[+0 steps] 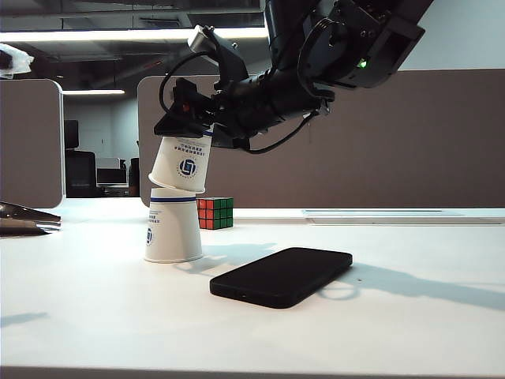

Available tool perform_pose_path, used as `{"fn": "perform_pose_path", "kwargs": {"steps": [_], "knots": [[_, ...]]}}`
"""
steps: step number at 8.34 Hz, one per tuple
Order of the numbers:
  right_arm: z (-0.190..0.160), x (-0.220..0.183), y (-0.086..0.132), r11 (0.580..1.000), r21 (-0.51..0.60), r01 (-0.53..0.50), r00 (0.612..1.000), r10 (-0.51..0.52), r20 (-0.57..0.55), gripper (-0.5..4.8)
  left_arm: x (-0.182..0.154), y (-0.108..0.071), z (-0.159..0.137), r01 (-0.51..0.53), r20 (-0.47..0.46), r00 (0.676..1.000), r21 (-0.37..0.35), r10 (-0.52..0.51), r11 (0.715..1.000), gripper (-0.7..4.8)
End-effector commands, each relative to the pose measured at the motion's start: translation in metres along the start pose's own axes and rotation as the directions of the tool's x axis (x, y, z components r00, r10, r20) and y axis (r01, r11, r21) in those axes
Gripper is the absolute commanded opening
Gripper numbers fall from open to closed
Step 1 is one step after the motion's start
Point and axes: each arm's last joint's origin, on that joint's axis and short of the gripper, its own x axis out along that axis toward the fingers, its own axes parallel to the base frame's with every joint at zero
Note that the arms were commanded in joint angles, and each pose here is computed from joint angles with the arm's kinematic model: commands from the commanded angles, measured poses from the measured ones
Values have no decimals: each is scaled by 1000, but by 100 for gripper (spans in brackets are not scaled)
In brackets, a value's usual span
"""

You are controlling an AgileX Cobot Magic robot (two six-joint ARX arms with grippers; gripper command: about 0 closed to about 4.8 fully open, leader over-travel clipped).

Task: Carefully pick up the cup on the right and stack it on top of the cup on the left.

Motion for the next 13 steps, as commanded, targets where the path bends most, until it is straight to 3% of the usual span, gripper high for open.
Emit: {"fn": "perform_pose_path", "kwargs": {"steps": [1, 6, 7, 12, 13], "knots": [[0, 3, 2, 1000, -9, -4, 1000, 4, 11, 303, 0, -1, 2, 8, 13, 1000, 17, -9, 1000, -4], [-6, 27, -10, 999, 26, 24, 997, -22, -72, 303, 0, -1, 2, 9, 13, 1000, 17, -9, 1000, -4], [-18, 26, -10, 997, 67, 44, 983, -31, -181, 304, 0, -1, 2, 9, 13, 1000, 17, -9, 1000, -4], [-27, 24, -10, 992, 99, 75, 959, -45, -279, 304, 0, -1, 2, 9, 13, 1000, 17, -9, 1000, -4], [-35, 21, -8, 988, 128, 83, 933, -32, -357, 304, 0, -1, 2, 9, 13, 1000, 17, -9, 1000, -4]]}}
